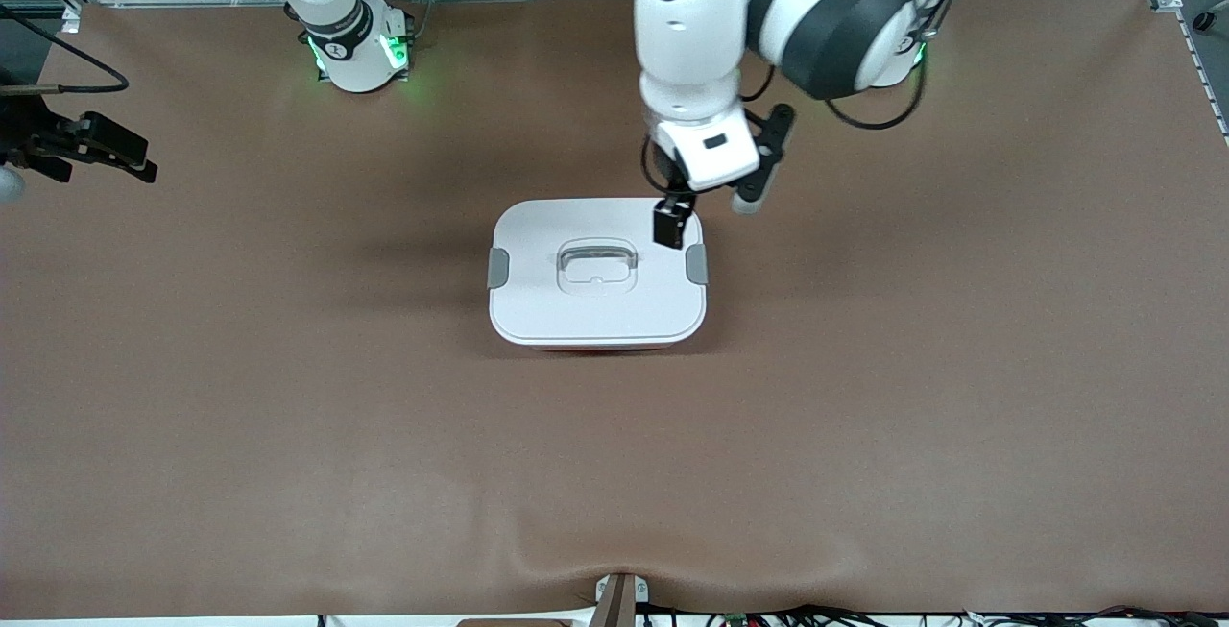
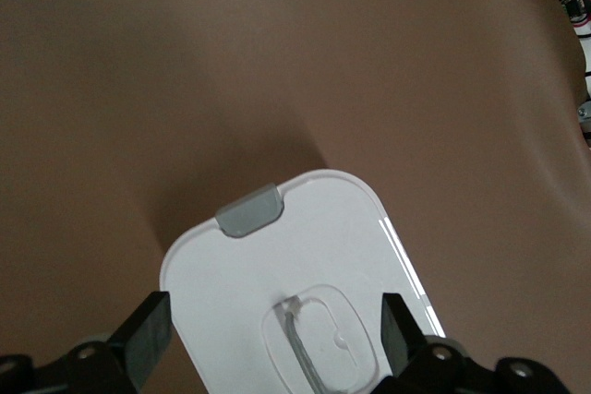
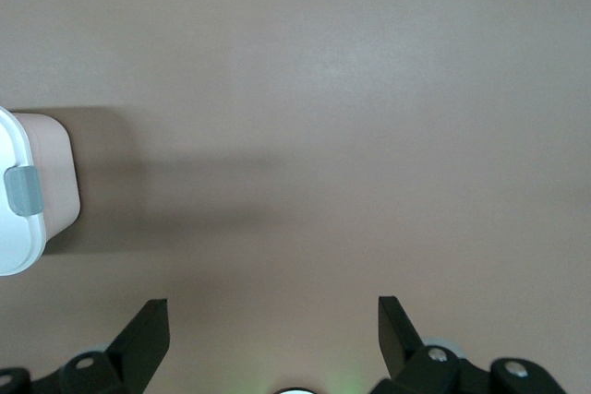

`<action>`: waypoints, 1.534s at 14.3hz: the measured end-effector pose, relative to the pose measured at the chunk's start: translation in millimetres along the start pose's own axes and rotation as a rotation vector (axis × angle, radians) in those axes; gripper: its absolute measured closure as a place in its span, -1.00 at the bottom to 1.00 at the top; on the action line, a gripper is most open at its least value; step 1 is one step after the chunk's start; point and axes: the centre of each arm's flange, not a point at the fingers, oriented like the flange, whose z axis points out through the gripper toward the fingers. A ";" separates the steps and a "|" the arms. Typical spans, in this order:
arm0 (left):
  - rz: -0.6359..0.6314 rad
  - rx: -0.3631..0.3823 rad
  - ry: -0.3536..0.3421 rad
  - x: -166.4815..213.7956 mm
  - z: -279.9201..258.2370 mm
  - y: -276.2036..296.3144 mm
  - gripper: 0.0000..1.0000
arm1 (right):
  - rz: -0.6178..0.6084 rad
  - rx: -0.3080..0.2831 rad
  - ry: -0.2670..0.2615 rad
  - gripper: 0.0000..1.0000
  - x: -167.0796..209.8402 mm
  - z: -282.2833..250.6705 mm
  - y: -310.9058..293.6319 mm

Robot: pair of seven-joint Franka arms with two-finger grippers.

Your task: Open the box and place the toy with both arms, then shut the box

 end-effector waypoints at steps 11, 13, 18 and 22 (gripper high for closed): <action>0.436 0.072 -0.043 187.5 -29.5 -25.0 -1.00 | -0.019 -0.001 -0.002 -1.00 -0.3 0.2 -10.7; 0.511 0.069 -0.041 212.7 -32.8 -30.2 -1.00 | -0.019 -0.001 -0.005 -1.00 -0.6 0.4 -10.7; 0.705 0.067 -0.026 269.7 -48.3 -50.5 -1.00 | -0.020 -0.001 -0.010 -1.00 -1.2 0.9 -10.8; 0.874 0.097 -0.014 303.9 -67.5 -76.7 -1.00 | -0.020 -0.001 -0.010 -1.00 -1.2 0.9 -10.8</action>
